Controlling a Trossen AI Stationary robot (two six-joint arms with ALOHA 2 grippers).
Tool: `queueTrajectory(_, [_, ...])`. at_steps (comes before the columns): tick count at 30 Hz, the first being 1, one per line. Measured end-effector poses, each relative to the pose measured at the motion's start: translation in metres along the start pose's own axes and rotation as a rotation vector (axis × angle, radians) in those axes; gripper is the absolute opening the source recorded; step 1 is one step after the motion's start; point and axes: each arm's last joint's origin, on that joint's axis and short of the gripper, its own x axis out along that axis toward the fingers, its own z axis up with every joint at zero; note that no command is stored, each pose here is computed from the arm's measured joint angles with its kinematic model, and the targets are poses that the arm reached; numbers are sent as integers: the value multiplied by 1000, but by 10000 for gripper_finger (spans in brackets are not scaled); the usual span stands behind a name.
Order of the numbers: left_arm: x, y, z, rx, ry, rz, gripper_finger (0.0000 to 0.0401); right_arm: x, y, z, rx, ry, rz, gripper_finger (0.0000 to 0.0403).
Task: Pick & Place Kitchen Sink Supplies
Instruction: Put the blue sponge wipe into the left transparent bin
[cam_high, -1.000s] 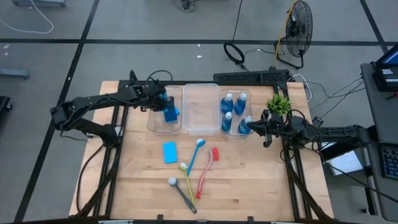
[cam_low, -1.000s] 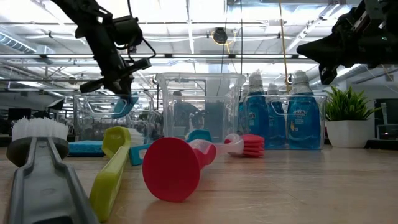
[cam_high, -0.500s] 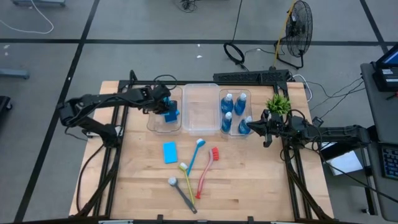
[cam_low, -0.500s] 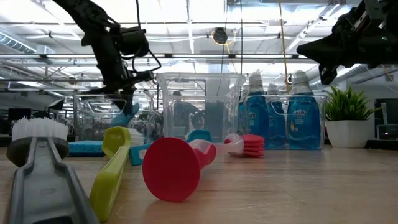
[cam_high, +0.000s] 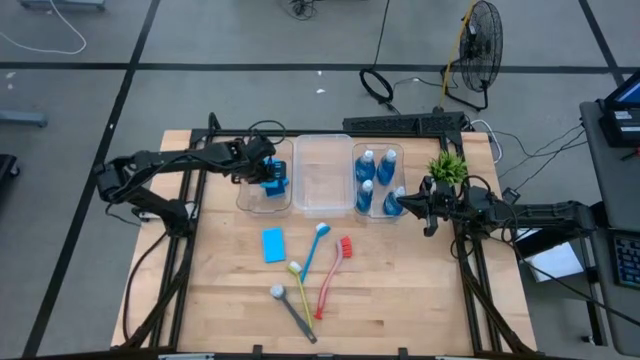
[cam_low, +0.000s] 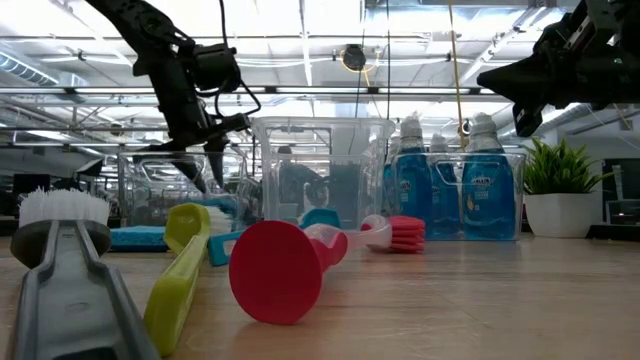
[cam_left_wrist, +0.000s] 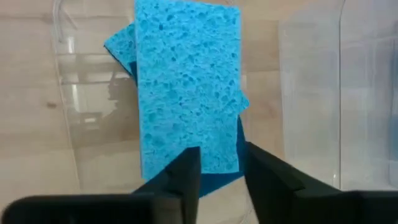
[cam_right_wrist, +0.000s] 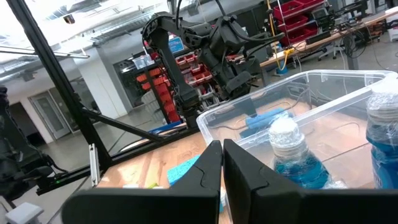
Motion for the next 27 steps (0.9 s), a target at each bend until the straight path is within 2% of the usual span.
queueTrajectory(3, [0,0,0,-9,6,-4,165,0,0,0,0,0,0,4])
queueTrajectory(7, [-9,-1,1,7,57,-81,212,0,0,0,0,0,0,4])
queueTrajectory(12, [-30,-1,1,-10,41,-164,241,0,0,0,0,0,0,4])
queueTrajectory(16, [-53,-3,-4,7,5,-248,241,0,0,0,0,0,1,4])
queueTrajectory(21, [-87,-7,-21,72,-2,-407,226,0,0,0,0,0,1,4])
queueTrajectory(27, [-119,-10,-53,174,93,-572,198,0,0,0,0,0,1,4])
